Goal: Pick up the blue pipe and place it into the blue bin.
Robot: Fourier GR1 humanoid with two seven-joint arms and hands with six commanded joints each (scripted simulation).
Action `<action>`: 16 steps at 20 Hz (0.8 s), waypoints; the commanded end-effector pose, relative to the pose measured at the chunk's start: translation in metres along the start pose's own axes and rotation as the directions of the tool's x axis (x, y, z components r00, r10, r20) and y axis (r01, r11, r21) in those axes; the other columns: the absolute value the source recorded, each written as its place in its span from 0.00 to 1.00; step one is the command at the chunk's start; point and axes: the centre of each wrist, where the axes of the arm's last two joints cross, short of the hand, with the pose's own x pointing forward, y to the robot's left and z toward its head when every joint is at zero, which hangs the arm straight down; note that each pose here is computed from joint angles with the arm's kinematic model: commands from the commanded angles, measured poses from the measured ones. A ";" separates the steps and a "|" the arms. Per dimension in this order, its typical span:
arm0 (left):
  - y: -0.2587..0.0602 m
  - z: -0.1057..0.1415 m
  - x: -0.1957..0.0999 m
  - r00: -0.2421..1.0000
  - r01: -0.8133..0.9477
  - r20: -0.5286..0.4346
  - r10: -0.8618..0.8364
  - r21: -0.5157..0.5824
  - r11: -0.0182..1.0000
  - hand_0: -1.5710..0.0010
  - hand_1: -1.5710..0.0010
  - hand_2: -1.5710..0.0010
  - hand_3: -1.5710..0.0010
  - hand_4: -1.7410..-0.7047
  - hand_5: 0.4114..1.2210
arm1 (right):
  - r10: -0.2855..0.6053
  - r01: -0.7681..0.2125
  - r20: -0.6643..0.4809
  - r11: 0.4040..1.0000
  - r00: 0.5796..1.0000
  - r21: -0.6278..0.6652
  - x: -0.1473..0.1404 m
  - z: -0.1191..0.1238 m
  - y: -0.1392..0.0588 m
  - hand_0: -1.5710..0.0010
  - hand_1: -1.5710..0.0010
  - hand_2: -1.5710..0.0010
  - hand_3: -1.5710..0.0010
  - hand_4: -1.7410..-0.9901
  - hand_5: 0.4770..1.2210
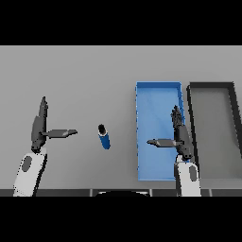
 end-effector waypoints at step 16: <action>0.042 0.006 -0.005 0.992 0.125 0.078 -0.100 -0.447 0.886 1.00 1.00 1.00 1.00 0.56 0.23 | 0.284 -0.290 0.060 0.948 0.957 0.132 0.009 0.020 -0.016 1.00 1.00 1.00 1.00 0.68 0.16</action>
